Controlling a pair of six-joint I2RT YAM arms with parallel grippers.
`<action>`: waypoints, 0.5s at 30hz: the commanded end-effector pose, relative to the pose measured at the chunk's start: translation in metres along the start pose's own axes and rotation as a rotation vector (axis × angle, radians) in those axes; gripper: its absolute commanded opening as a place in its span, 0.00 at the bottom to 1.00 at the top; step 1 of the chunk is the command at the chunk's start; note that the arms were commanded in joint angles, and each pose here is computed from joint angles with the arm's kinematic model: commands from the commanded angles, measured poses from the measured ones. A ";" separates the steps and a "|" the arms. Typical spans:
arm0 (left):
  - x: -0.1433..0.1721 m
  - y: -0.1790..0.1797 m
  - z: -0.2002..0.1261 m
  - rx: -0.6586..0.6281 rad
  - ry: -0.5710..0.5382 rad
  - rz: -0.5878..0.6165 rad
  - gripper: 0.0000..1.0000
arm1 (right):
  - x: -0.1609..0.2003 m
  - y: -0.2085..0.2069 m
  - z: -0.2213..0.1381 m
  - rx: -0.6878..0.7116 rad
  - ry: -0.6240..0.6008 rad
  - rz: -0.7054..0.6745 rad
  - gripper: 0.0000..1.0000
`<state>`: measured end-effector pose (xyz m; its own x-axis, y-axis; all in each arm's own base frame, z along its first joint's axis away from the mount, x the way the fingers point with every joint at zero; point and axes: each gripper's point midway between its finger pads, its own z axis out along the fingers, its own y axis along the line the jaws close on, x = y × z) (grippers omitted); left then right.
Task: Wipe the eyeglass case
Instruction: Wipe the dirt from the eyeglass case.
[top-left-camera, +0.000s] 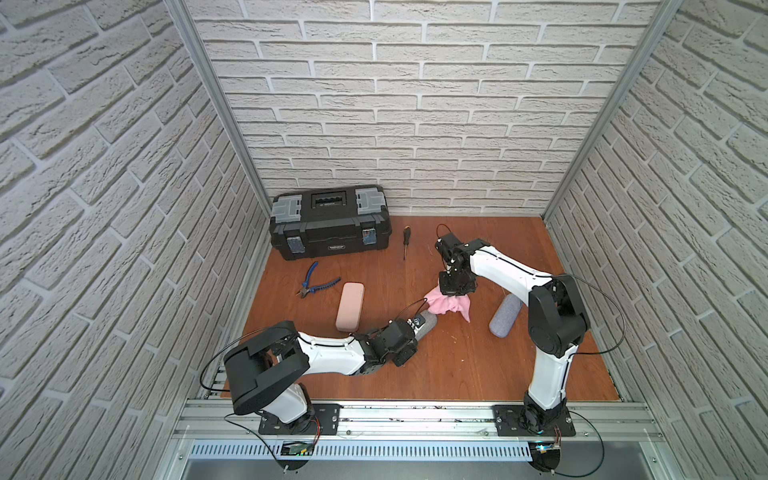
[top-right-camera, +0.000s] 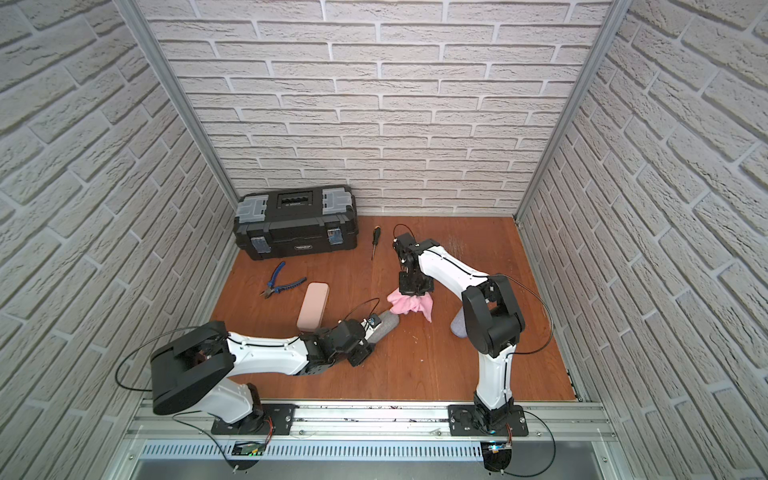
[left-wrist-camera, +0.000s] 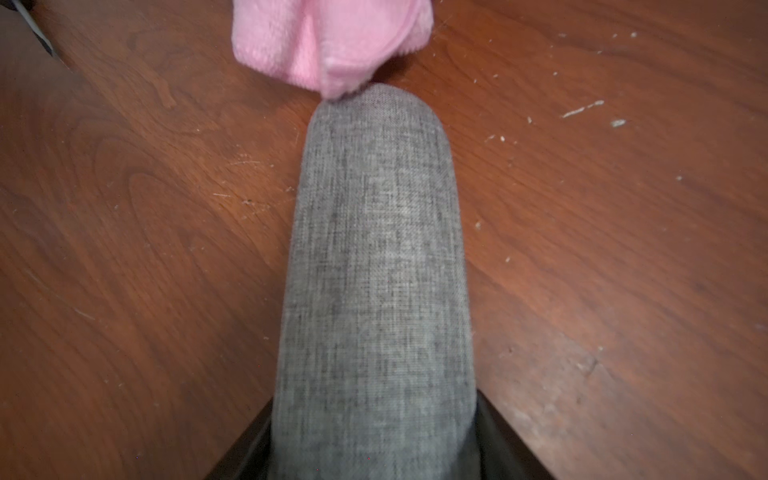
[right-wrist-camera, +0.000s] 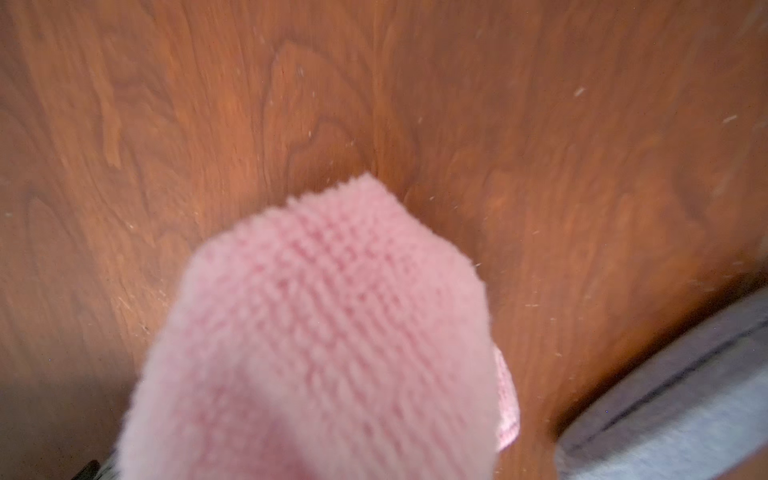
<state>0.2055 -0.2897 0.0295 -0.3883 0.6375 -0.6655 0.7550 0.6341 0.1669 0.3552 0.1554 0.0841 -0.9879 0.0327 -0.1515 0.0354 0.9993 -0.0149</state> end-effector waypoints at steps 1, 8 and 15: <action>-0.013 0.005 -0.005 -0.043 -0.059 -0.002 0.53 | 0.024 0.035 -0.032 -0.138 0.020 -0.060 0.02; -0.013 0.002 -0.007 -0.079 -0.058 0.007 0.53 | 0.065 0.099 0.022 -0.450 0.226 0.087 0.02; -0.010 -0.003 -0.011 -0.123 -0.051 0.039 0.53 | 0.005 -0.037 -0.006 0.208 -0.024 -0.094 0.02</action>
<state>0.1967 -0.2907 0.0325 -0.3482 0.6638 -0.6619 0.7314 0.6340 0.2510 0.3324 0.1780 0.0537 -0.9978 0.0372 -0.0545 0.0328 0.9964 0.0785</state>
